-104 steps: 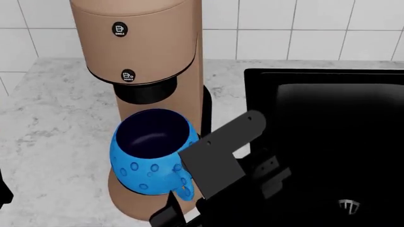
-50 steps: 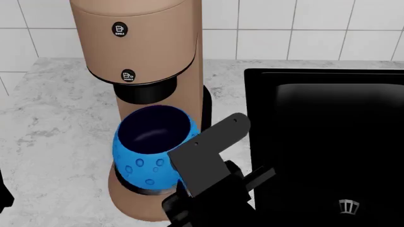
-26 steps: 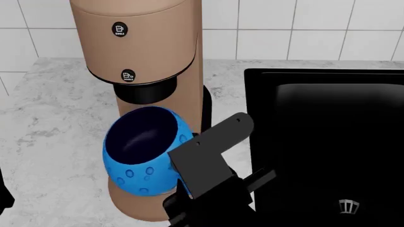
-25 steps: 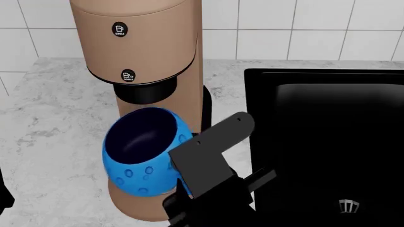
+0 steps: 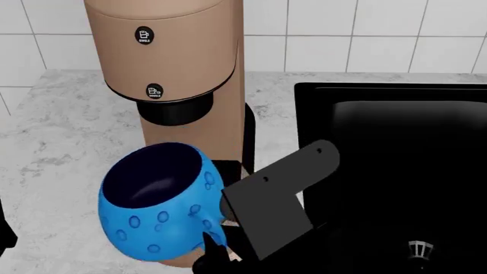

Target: Pick the mug from under the coffee machine dispenser and place it on the counter.

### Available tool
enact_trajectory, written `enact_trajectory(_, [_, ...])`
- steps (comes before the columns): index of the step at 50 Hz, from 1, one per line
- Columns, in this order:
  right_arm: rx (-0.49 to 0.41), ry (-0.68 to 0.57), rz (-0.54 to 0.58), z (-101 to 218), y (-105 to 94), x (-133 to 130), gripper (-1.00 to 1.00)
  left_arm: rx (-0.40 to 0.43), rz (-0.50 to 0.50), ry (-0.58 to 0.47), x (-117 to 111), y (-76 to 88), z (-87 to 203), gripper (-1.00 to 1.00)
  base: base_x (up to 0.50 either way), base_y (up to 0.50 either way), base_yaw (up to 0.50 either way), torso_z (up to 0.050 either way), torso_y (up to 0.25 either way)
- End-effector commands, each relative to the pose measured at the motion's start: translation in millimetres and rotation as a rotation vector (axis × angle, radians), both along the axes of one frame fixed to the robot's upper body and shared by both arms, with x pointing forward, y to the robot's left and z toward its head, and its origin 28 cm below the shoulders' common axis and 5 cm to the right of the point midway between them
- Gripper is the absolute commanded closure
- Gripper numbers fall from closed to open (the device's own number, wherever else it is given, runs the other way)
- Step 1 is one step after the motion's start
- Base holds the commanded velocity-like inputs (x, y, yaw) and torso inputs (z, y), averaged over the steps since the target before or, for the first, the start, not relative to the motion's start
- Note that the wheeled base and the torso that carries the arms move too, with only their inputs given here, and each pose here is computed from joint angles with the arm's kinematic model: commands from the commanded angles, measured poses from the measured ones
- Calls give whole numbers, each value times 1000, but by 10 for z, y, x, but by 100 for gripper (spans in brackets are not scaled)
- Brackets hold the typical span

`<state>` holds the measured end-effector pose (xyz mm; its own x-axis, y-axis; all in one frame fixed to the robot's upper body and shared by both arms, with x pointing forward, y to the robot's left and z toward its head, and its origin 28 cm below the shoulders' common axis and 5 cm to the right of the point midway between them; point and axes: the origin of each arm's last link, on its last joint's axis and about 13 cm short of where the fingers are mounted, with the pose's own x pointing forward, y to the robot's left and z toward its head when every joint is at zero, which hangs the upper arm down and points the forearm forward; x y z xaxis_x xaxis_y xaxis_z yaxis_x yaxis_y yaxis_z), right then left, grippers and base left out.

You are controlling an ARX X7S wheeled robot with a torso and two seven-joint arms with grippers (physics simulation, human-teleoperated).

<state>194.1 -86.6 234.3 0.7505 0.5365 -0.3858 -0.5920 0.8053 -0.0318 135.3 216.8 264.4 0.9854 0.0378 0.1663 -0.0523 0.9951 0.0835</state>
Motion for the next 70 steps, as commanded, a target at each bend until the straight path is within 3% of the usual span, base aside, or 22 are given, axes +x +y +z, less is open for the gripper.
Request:
enact_trajectory(1, [56,20,45,58,-55,-265,100,3,0,0,-8,7,4,-100,0,0,0,0,0])
enact_trajectory(25, [27,59,97,-305,-158,-746,100,11,-4,-5,-13,10,35,-100,0,0,0,0,0])
enact_trajectory(70, [-36,182,82,-792,-200,-770,100,18,-9,3,-14,9,15,-100,0,0,0,0,0])
